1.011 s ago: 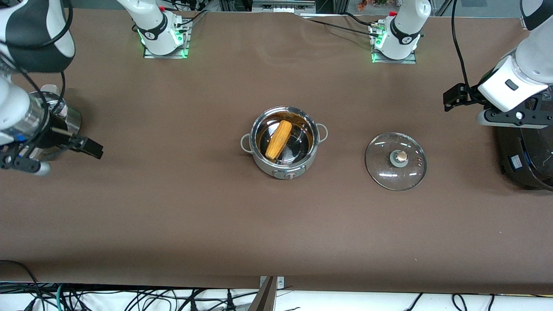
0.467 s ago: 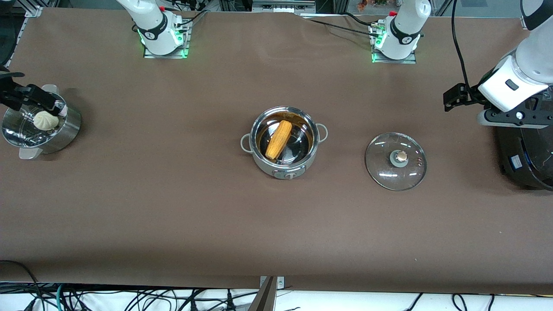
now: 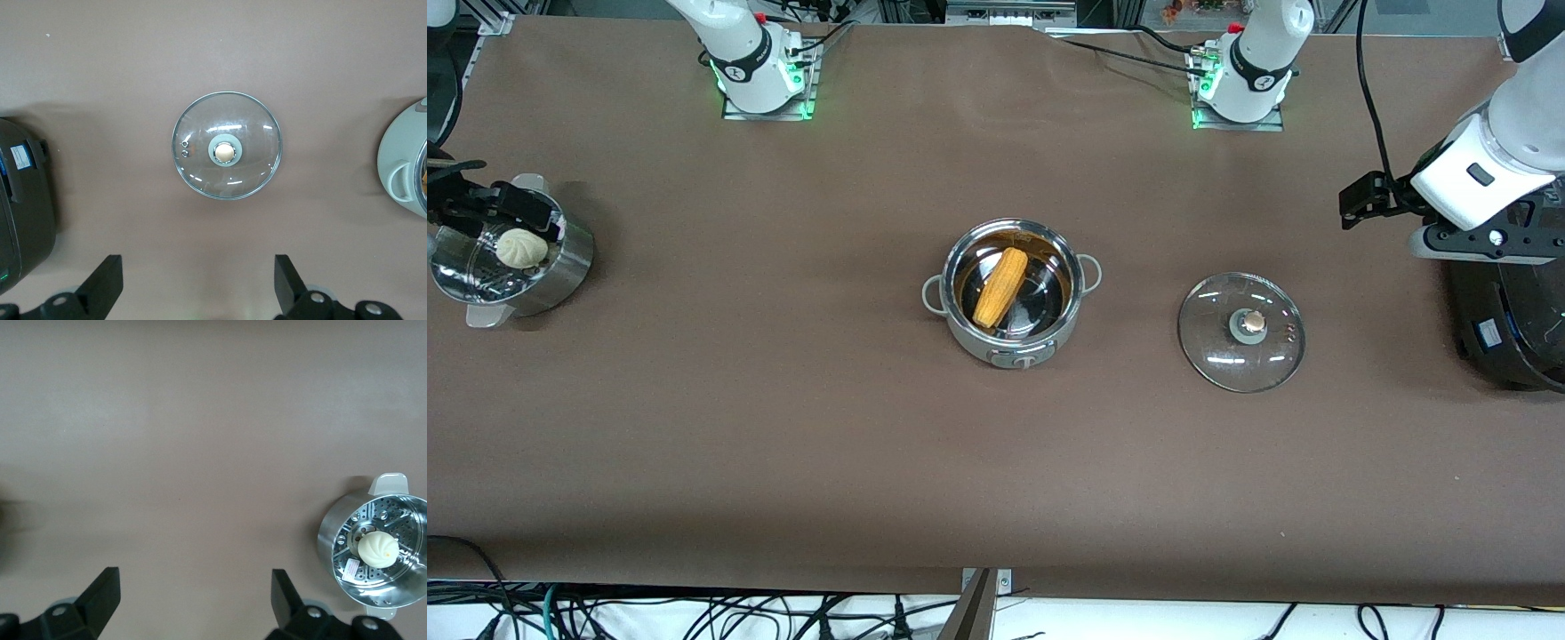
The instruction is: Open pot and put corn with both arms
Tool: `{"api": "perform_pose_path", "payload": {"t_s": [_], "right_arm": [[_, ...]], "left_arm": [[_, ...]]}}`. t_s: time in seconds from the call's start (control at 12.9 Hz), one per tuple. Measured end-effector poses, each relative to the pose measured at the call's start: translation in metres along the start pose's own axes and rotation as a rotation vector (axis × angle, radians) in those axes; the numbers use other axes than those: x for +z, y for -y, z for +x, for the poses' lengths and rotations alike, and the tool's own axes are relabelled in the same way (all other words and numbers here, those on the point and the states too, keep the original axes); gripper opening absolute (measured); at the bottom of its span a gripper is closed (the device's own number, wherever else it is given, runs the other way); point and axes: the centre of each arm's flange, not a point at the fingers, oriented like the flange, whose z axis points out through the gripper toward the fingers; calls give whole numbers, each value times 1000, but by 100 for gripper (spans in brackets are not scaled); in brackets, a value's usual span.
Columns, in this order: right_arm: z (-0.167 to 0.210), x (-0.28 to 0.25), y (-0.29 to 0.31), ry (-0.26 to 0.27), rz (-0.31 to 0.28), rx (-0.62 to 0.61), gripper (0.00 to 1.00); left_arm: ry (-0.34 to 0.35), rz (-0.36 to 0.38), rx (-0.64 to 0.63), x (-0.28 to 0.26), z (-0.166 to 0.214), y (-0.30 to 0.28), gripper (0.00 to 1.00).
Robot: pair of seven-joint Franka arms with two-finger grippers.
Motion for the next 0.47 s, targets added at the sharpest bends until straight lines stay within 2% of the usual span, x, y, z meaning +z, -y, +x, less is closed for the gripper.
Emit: {"api": "perform_pose_path", "payload": {"t_s": [0.47], "right_arm": [[6, 0, 0, 0, 1, 1, 100]], "left_arm": [[0, 0, 0, 0, 0, 0, 100]]}}
